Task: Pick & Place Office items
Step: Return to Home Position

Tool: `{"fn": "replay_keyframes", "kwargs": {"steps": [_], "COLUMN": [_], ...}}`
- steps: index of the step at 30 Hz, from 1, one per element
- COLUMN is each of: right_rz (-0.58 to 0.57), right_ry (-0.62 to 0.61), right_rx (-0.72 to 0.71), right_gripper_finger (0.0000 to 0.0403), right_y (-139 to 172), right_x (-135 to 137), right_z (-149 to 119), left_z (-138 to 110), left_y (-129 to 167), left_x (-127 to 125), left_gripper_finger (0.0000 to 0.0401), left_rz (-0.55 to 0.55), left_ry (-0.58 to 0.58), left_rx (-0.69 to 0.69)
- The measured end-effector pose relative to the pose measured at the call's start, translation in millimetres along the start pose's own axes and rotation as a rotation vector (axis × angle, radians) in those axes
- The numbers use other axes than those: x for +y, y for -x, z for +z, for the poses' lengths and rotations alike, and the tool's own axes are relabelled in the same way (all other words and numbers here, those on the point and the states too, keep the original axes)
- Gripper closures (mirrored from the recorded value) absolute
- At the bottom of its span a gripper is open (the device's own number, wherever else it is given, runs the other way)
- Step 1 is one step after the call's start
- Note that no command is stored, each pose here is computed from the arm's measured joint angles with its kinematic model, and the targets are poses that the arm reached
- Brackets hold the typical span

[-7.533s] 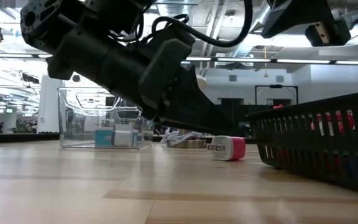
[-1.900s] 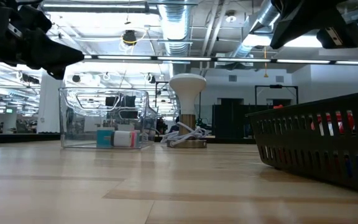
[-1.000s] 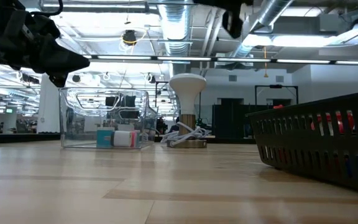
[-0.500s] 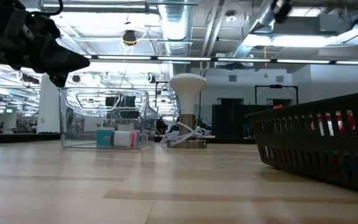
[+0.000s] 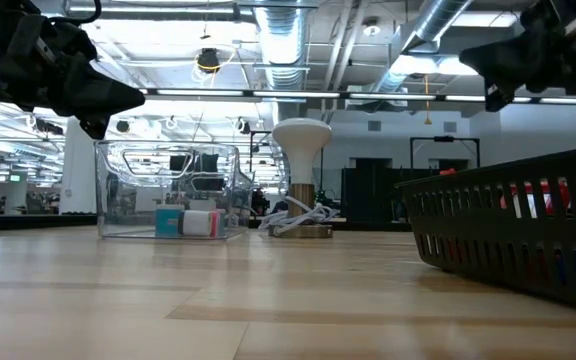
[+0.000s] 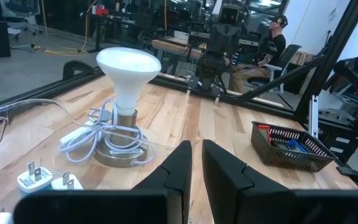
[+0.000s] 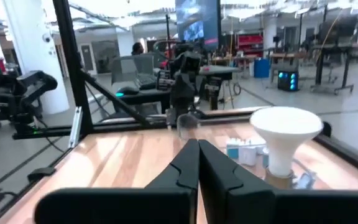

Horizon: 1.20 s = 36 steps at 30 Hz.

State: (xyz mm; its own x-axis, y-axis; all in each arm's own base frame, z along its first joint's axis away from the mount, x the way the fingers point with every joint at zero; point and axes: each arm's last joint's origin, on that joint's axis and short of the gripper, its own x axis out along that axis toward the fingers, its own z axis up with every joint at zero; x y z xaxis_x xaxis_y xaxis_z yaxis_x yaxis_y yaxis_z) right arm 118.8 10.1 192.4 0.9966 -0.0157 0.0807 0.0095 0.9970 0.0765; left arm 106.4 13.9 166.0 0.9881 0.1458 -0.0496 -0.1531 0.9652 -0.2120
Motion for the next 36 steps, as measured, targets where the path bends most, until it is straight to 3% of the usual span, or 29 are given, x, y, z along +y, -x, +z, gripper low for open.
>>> {"fn": "replay_keyframes", "kwargs": {"steps": [4,12,23,36], "right_rz": [-0.009,0.005,0.059,0.050], "right_ry": [0.023,0.034,0.029,-0.143], "right_rx": [-0.019,0.073,0.073,0.094], "right_gripper_finger": [0.0403,0.0403,0.0403,0.0403], "right_y": [7.3,20.2,23.0,22.2], "right_x": [-3.5,-5.7,-6.1,-6.2], "right_z": [-13.3,-23.1,-23.5,-24.9], "left_z": [0.2,0.4,1.1,1.4], "left_y": [0.0,0.0,0.0,0.0], "left_x": [0.0,-0.1,-0.2,-0.3], "left_gripper_finger": [0.0367,0.0367,0.0367,0.0367], "left_rz": [0.000,-0.001,-0.002,-0.003], "left_ry": [0.000,0.000,0.000,0.001], "left_rx": [-0.001,-0.002,-0.009,-0.013]}}
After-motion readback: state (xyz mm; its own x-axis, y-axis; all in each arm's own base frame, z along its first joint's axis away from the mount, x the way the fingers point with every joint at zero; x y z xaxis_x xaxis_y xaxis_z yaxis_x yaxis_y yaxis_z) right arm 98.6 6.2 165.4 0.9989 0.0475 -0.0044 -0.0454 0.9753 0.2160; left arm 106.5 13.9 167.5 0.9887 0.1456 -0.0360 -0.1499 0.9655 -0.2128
